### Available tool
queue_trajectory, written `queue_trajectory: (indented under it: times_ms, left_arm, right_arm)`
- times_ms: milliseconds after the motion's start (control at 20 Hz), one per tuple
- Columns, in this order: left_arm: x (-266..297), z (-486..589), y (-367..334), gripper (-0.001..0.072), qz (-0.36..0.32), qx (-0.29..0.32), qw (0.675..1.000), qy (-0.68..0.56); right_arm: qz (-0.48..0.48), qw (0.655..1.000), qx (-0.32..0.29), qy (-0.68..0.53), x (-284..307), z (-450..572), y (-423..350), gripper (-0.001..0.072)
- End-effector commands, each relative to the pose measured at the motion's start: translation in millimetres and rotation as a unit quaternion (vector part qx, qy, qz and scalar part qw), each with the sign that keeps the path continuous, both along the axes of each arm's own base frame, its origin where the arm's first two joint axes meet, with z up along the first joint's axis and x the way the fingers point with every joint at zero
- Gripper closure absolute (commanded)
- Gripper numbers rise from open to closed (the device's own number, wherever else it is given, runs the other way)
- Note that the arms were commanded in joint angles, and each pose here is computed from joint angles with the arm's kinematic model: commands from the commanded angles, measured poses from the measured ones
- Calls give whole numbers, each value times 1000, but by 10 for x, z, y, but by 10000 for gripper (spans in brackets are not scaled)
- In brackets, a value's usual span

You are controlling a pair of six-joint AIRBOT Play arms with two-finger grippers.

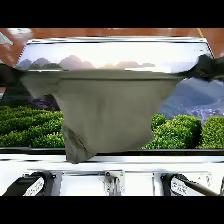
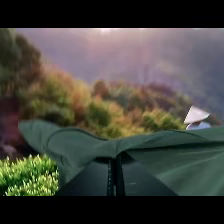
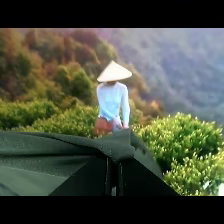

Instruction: Fold the shirts.

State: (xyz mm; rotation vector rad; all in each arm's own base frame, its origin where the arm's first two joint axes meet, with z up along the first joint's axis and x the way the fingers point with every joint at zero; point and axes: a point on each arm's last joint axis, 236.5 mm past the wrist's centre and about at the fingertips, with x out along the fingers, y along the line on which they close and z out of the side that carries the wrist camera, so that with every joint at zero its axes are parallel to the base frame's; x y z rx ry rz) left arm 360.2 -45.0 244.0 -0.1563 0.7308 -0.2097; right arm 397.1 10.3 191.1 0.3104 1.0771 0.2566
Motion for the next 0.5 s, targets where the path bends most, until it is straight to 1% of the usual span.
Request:
queue_trajectory:
  times_ms: [0, 200, 300, 450]
  left_arm:
    - [447, -963, -97, 668, 14, -58, 996, 73]
    - [968, -1590, -356, 667, 35, -172, 977, 118]
    - [1072, -1899, -455, 667, 34, -193, 970, 146]
    - [1074, -2406, -609, 667, 29, -193, 960, 203]
  right_arm:
    - [-19, 998, 9, 55, 593, -1071, -59, 650]
    - [-122, 991, 57, 7, 1305, -1444, -168, 649]
    - [-152, 986, 66, -6, 1460, -1516, -234, 649]
    - [-156, 985, 71, 22, 1457, -1767, -227, 649]
